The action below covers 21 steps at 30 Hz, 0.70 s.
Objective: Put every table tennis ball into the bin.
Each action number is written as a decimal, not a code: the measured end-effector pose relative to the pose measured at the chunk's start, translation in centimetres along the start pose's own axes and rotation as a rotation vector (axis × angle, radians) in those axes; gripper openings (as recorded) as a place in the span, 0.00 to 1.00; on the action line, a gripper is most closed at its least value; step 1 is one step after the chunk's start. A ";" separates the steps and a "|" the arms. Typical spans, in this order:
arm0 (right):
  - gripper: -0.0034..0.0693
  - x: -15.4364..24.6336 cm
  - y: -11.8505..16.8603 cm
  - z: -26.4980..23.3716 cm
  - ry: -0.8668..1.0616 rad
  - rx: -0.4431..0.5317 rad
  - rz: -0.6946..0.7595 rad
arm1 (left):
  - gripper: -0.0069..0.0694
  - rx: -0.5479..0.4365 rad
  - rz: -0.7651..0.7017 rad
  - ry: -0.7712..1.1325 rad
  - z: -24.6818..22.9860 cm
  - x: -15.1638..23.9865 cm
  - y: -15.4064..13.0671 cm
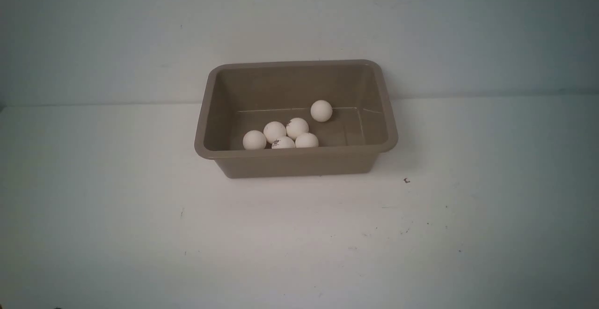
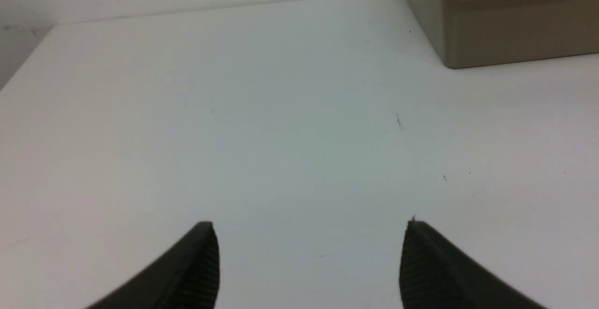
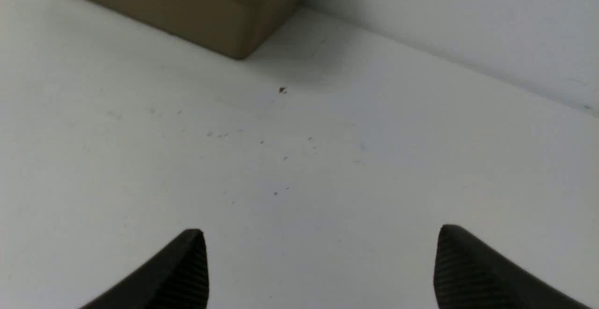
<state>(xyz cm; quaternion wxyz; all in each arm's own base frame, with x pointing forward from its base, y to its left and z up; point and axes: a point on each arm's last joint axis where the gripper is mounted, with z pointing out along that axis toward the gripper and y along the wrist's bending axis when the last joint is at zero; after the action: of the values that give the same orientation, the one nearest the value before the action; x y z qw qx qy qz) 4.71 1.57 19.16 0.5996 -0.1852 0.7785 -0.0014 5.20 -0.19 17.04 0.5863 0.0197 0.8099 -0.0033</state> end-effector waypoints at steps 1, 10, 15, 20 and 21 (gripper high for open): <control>0.86 -0.2 -0.2 -0.1 -0.004 0.015 0.015 | 0.70 0.000 0.000 0.000 0.0 0.0 0.0; 0.86 -0.3 -1.7 -0.4 -0.021 0.177 0.301 | 0.70 0.000 0.000 0.000 0.0 0.0 0.0; 0.86 0.0 -1.4 -0.1 -0.016 0.150 0.243 | 0.70 0.000 0.000 0.000 0.0 0.0 0.0; 0.86 0.4 -1.0 0.1 -0.006 0.119 0.206 | 0.70 0.000 0.000 0.000 0.0 0.0 0.0; 0.86 0.5 -1.0 0.2 -0.005 0.119 0.206 | 0.70 0.000 0.000 0.000 0.0 0.0 0.0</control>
<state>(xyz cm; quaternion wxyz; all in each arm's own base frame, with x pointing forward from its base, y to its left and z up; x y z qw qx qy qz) 5.04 0.55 18.91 0.6083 -0.0685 0.7906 0.0146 5.20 -0.19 17.04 0.5863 0.0197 0.8099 -0.0033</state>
